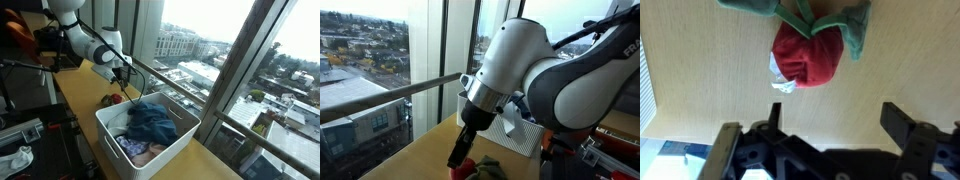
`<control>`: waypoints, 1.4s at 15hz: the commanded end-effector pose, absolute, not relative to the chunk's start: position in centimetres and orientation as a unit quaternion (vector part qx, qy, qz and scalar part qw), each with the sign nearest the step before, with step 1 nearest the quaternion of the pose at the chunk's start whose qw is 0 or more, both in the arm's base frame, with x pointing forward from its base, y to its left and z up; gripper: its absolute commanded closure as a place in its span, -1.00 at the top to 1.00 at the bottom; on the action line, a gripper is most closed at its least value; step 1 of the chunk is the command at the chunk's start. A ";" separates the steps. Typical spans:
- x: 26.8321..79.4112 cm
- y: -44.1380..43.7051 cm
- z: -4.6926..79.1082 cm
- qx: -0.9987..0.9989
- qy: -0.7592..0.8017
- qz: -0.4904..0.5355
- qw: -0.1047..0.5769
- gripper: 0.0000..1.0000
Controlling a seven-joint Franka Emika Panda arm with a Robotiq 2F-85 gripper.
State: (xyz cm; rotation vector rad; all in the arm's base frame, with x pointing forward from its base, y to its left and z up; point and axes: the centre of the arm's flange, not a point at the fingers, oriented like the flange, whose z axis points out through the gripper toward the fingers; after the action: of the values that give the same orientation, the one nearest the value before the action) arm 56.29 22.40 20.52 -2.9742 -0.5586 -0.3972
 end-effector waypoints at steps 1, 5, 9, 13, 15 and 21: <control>56.1 22.3 21.5 -0.973 -0.188 -0.126 0.034 1.00; 55.8 22.3 19.5 -0.975 -0.188 -0.117 0.035 1.00; 55.4 22.6 16.0 -0.977 -0.187 -0.097 0.022 1.00; 54.8 23.4 12.7 -0.978 -0.194 -0.073 0.017 1.00; 54.7 24.0 11.5 -0.978 -0.198 -0.065 0.017 0.79; 54.8 23.7 12.5 -0.977 -0.203 -0.071 0.008 -0.31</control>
State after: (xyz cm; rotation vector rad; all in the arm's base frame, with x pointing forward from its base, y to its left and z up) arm 54.21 23.75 11.75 -3.0304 -0.6334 -0.2061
